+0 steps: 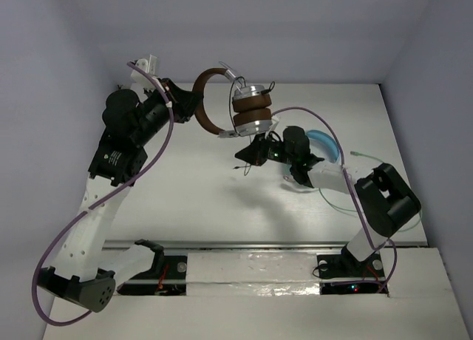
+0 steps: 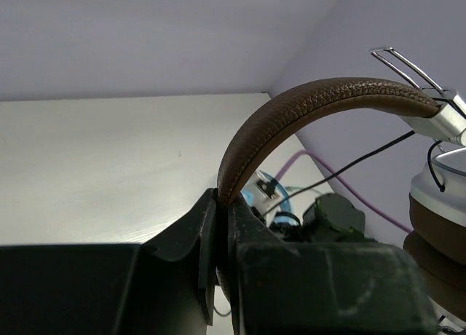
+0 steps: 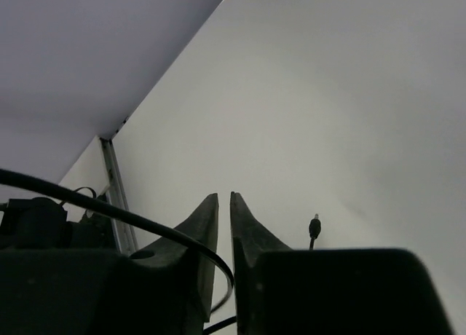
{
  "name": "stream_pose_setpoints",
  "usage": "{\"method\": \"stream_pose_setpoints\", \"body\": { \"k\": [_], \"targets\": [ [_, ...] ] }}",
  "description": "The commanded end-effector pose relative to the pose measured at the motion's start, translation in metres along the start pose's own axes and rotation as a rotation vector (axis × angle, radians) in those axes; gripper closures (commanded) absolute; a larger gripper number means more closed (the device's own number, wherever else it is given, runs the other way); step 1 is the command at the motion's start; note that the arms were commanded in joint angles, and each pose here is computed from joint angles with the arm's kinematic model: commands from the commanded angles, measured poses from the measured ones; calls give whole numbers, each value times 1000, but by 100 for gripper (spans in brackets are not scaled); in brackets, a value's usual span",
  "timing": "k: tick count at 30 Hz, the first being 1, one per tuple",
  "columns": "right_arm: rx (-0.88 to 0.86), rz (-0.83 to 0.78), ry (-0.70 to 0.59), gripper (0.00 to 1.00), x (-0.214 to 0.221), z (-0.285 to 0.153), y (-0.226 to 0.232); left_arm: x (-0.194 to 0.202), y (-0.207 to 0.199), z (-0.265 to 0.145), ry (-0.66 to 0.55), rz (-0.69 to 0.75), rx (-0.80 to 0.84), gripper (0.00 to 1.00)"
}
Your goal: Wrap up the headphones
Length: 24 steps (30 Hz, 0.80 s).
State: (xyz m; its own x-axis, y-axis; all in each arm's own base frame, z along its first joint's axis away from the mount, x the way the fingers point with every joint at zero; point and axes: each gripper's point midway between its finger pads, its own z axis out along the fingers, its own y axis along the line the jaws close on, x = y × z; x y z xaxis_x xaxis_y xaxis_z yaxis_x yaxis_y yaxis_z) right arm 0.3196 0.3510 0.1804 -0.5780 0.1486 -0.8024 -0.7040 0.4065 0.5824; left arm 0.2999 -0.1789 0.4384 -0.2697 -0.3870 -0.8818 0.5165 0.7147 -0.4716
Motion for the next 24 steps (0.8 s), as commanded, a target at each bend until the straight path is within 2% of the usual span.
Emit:
{"method": "stream_pose_setpoints", "body": {
  "k": [1,2,4,5,12,17,20,22,23,24],
  "targets": [
    [-55,-12,-37,84,-8,-7,14,-63,-11,-6,-218,-25,-26,100],
    [-44,1,-1,89,3,-8,17,-65,2,-3,-240,-40,-85,100],
    [-15,-13,16,93,9,-11,22,-69,15,1,-284,-70,-144,100],
    [2,-1,66,95,25,-12,28,-64,28,5,-292,-91,-190,100],
    [146,-18,146,100,51,-32,47,-46,96,14,-371,-134,-460,100],
    [207,-61,212,100,54,-50,69,-22,137,10,-357,-63,-690,100],
    [244,-93,273,100,56,-67,81,-6,146,5,-320,20,-796,100],
    [258,-128,257,100,36,-71,93,14,143,5,-247,85,-832,100],
    [267,-136,292,100,39,-78,97,23,149,3,-228,115,-881,100],
    [260,-153,260,100,22,-81,107,33,151,0,-193,144,-904,100]
  ]
}}
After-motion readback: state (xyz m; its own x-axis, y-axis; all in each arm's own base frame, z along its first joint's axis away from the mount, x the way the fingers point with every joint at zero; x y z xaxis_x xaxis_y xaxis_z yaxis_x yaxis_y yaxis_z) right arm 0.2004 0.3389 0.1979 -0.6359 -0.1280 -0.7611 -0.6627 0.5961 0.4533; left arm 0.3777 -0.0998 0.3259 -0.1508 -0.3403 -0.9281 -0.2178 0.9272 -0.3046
